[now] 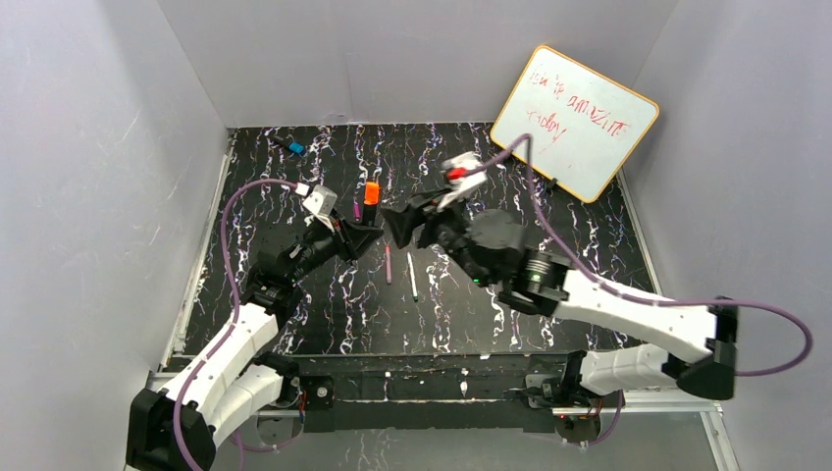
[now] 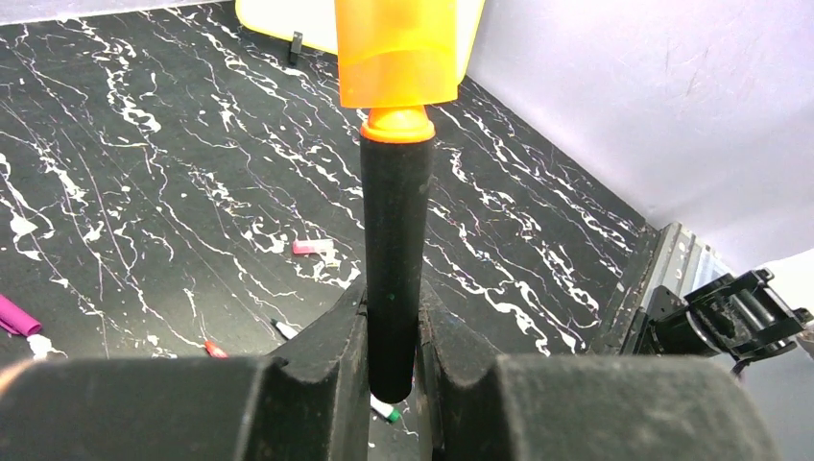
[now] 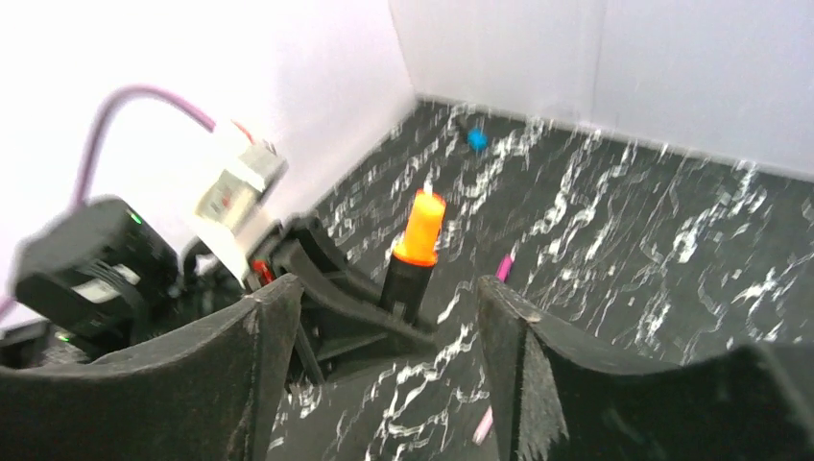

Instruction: Insert the pens into the pen caps

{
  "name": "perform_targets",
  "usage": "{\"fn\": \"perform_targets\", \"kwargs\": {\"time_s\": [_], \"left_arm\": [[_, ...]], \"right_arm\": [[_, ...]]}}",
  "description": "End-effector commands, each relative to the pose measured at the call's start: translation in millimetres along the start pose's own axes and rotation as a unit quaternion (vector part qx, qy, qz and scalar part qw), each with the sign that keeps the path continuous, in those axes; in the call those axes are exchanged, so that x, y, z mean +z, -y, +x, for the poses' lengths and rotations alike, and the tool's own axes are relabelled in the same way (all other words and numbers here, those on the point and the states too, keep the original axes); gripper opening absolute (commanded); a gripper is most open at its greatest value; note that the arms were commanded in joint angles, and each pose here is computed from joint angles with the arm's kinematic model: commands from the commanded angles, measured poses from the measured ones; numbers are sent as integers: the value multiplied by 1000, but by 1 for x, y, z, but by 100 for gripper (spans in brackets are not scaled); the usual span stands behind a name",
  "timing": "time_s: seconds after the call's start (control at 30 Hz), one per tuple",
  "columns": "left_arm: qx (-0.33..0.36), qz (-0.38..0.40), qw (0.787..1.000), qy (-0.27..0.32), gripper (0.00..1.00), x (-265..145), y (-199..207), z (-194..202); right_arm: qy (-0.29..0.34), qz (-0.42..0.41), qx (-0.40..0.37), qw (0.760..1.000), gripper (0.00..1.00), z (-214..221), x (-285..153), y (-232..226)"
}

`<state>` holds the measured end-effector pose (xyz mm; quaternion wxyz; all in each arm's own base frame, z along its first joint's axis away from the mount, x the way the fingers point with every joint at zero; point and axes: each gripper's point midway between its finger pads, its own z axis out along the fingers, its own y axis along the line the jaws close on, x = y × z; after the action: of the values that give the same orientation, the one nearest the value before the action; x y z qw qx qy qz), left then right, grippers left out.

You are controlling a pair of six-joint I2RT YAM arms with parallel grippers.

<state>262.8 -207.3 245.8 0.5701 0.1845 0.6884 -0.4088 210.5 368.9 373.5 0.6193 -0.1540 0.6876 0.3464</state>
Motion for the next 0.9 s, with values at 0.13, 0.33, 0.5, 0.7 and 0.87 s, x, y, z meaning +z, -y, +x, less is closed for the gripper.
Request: {"fn": "perform_targets", "kwargs": {"time_s": [0.13,0.33,0.5,0.7,0.87], "left_arm": [[24,55,998,-2,0,-3,16,4],[5,121,992,26,0,-8,42,-3],[-1,128,991,29,0,-11,47,-6],[-4,125,992,25,0,-10,45,-2],[-4,117,993,20,0,-9,40,4]], "right_arm": [[135,-61,-67,987,84,-83,-37,-4],[74,-89,35,993,74,-71,13,31],[30,-102,66,992,71,-69,52,33],[-2,-155,69,985,72,-69,70,8],[-29,-160,71,984,73,-64,70,2]]}}
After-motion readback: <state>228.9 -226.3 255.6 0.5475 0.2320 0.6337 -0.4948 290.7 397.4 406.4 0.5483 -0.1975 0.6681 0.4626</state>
